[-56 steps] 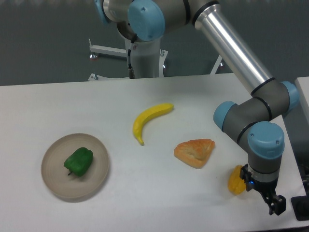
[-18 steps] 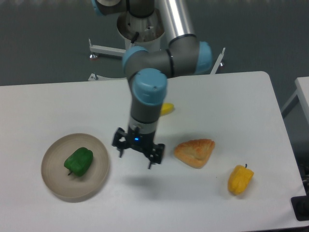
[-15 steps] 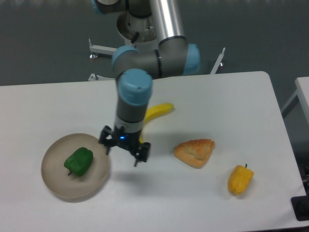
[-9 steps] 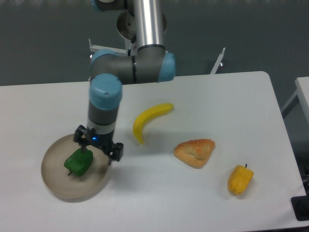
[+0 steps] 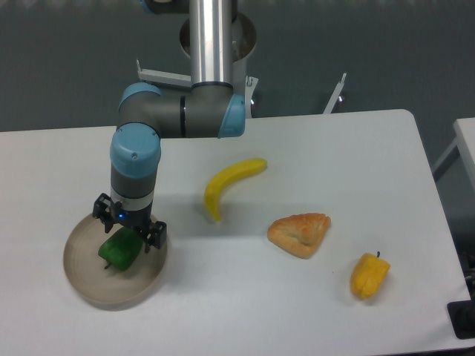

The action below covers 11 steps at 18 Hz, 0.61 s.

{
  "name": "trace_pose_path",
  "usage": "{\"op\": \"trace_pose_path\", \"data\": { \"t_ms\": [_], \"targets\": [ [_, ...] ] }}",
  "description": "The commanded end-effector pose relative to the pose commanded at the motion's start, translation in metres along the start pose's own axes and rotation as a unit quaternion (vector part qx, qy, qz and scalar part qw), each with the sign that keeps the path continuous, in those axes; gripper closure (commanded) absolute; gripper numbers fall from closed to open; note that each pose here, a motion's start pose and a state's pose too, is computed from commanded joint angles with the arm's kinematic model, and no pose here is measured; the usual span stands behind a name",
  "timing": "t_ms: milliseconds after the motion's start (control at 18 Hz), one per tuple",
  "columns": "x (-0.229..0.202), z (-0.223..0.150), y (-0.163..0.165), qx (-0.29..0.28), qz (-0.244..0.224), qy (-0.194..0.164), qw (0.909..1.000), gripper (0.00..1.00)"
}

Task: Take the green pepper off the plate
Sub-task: 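Lower the gripper around the green pepper and close the fingers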

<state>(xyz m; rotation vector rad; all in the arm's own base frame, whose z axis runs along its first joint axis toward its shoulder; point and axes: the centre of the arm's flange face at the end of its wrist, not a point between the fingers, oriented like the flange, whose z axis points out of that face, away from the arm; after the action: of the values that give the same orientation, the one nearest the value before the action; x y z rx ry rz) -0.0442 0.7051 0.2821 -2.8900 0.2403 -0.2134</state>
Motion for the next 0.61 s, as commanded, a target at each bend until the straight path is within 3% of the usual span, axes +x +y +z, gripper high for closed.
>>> {"op": "trace_pose_path", "data": {
  "t_ms": [611],
  "targets": [
    [0.012,0.013,-0.001,-0.01,0.005,0.002,0.9999,0.0]
  ]
}}
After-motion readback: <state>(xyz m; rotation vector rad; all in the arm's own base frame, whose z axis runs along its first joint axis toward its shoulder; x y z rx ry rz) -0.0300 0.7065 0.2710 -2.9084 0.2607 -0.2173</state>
